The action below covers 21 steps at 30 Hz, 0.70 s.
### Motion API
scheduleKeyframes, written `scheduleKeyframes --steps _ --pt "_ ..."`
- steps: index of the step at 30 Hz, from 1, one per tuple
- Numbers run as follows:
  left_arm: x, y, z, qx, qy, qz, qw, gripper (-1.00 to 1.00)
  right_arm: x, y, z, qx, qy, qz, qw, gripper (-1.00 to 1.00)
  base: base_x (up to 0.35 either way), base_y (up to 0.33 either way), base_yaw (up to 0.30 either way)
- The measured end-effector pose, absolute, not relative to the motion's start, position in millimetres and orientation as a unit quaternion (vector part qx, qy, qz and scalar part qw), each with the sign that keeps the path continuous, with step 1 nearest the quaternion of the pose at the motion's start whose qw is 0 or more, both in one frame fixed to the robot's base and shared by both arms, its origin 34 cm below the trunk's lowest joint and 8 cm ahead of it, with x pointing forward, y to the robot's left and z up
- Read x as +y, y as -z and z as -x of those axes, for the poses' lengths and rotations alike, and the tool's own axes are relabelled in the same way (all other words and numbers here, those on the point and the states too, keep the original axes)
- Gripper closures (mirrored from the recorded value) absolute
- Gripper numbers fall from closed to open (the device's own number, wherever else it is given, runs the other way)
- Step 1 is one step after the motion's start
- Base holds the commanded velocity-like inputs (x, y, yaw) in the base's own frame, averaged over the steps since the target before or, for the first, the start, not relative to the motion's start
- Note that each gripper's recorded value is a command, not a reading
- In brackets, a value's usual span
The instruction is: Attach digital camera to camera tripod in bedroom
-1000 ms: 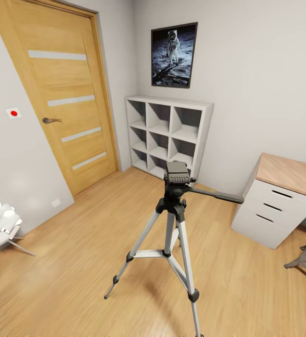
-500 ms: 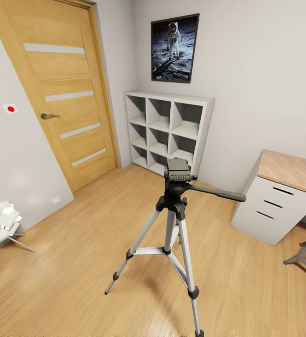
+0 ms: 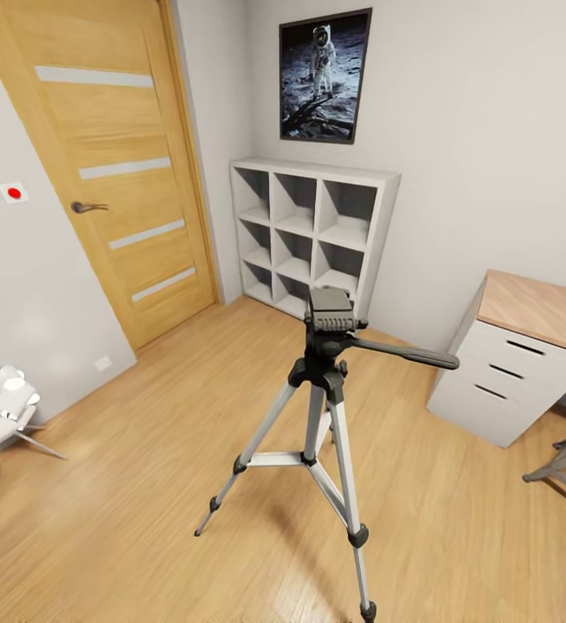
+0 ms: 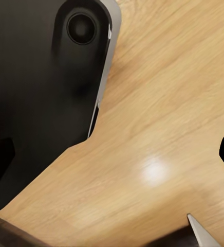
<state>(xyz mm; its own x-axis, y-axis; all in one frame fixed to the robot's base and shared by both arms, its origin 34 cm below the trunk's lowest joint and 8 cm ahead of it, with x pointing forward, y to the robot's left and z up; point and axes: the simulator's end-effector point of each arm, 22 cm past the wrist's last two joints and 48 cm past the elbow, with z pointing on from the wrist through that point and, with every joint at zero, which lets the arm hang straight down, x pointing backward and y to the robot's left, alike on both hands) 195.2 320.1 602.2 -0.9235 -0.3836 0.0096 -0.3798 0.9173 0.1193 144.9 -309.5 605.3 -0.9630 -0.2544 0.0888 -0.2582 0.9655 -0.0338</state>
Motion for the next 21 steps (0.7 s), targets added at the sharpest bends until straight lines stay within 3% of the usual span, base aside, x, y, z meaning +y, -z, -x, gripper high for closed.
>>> scheduleKeyframes --steps 21 --pt "320 -599 -181 -0.979 0.061 -0.194 0.033 1.0 -311 -604 -131 -0.99 -0.021 -0.13 0.059 -1.0 0.0 0.0 0.0"
